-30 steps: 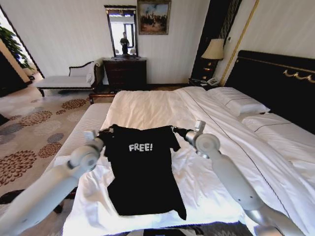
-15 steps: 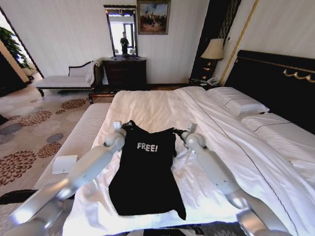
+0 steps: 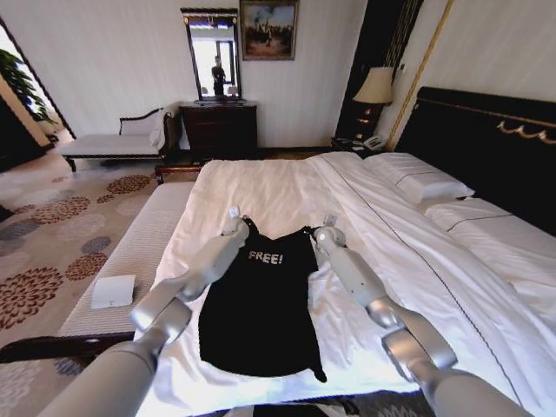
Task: Fold the clothes on the bed.
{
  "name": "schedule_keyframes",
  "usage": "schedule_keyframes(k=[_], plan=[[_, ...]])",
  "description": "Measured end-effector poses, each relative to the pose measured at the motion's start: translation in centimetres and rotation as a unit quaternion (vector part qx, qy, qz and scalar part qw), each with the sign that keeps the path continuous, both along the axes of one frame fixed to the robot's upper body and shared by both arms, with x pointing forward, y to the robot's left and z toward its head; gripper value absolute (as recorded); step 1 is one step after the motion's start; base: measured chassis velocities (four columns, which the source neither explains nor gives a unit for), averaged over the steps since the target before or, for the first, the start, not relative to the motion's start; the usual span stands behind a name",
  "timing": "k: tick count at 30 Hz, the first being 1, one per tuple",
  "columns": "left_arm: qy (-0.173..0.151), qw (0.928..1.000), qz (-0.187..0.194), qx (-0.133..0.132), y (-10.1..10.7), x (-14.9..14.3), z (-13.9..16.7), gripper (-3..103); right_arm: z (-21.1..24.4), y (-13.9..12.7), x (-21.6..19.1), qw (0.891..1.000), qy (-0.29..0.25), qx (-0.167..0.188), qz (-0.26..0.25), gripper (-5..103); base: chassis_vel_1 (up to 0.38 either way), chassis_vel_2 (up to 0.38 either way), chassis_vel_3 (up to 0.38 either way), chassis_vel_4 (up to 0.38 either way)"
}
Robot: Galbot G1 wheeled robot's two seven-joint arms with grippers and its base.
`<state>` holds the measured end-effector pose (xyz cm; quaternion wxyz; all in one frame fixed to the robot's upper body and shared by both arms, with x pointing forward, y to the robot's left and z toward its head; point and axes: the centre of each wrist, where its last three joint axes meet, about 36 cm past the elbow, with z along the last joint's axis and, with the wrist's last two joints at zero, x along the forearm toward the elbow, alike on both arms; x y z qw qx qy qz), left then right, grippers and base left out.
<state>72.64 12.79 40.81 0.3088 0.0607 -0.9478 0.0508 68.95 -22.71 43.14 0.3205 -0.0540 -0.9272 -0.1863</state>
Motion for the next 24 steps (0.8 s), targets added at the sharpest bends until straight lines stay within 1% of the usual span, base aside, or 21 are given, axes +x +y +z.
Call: schedule_keyframes(k=[1, 3, 6, 8, 11, 12, 13, 15, 16, 19, 23, 24], plan=[[0.005, 1.0000, 0.004, 0.005, 0.1, 0.1, -0.5, 0, -0.1, 0.1, 0.4, 1.000, 0.003, 0.001, -0.001, 0, 0.000, 0.000, 0.000, 0.000], [0.007, 0.9999, 0.011, 0.006, 0.2, 0.3, -0.9, 0, 0.0, 0.3, 0.8, 1.000, 0.004, 0.003, -0.004, 0, 0.000, 0.000, 0.000, 0.000], [0.005, 0.9998, 0.019, 0.004, 0.6, 0.5, -0.7, 0, -0.1, 0.2, 1.2, 1.000, 0.003, 0.003, -0.007, 0, 0.000, 0.000, 0.000, 0.000], [0.004, 0.9995, 0.030, 0.004, 1.2, 1.0, 0.0, 0, -0.6, -0.3, 1.4, 1.000, 0.003, 0.001, -0.011, 0, 0.000, 0.000, 0.000, 0.000], [0.019, 0.9987, 0.043, 0.016, 2.1, 1.6, 0.7, 0, -0.9, -0.9, 2.0, 0.999, 0.013, 0.013, -0.031, 0, 0.000, 0.000, 0.000, 0.000], [0.019, 0.9987, 0.043, 0.016, 2.1, 1.6, 0.7, 0, -0.9, -0.9, 2.0, 0.999, 0.013, 0.013, -0.031, 0, 0.000, 0.000, 0.000, 0.000], [0.031, 0.9979, 0.049, 0.028, 2.5, 1.9, 0.8, 0, -0.9, -0.9, 2.4, 0.999, 0.020, 0.018, -0.040, 0, 0.000, 0.000, 0.000, 0.000], [0.049, 0.9964, 0.054, 0.043, 3.0, 2.0, 0.8, 0, -0.9, -0.8, 2.7, 0.999, 0.027, 0.019, -0.042, 0, 0.000, 0.000, 0.000, 0.000], [0.049, 0.9964, 0.054, 0.043, 3.0, 2.0, 0.8, 0, -0.9, -0.8, 2.7, 0.999, 0.027, 0.019, -0.042, 0, 0.000, 0.000, 0.000, 0.000], [0.072, 0.9947, 0.050, 0.054, 3.0, 2.1, 1.0, 0, -0.9, -0.5, 2.8, 0.998, 0.045, 0.013, -0.034, 0, 0.000, 0.000, 0.000, 0.000], [0.084, 0.9943, 0.038, 0.054, 2.5, 2.0, 1.2, 0, -1.1, -0.3, 2.7, 0.998, 0.052, -0.001, -0.027, 0, 0.000, 0.000, 0.000, 0.000], [0.090, 0.9940, 0.032, 0.053, 2.3, 1.9, 1.2, -3, -1.3, -0.4, 2.5, 0.998, 0.054, -0.004, -0.022, 0, 0.000, 0.000, 0.000, 0.000]])
